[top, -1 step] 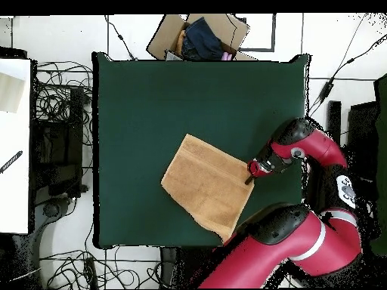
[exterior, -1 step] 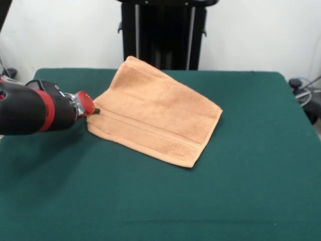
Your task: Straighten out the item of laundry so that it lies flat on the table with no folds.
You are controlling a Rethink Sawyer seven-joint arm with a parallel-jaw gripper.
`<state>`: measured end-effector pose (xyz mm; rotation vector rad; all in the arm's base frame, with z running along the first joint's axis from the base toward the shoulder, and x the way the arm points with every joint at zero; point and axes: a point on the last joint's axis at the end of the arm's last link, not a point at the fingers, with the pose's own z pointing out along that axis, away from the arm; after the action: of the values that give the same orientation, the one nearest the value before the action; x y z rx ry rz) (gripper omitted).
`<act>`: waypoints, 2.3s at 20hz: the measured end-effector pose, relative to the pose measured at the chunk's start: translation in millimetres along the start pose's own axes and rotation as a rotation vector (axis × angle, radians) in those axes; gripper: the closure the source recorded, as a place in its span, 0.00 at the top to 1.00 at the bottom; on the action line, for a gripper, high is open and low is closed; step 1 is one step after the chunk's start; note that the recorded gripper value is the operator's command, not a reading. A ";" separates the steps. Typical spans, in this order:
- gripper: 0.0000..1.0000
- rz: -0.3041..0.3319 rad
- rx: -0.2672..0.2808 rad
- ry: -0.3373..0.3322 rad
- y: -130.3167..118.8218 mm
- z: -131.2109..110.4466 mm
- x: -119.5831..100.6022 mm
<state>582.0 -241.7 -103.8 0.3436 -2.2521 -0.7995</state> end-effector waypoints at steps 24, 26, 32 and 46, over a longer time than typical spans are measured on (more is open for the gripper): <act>0.00 -0.011 -0.018 0.010 -6.2 -4.8 -2.3; 0.00 -0.011 -0.017 0.010 -6.3 -5.0 -2.3; 0.00 -0.009 -0.014 0.009 -7.9 -6.9 -2.4; 0.00 -0.016 -0.041 0.024 -15.4 -11.1 -4.3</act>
<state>593.0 -256.5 -109.7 0.3500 -2.2100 -0.8443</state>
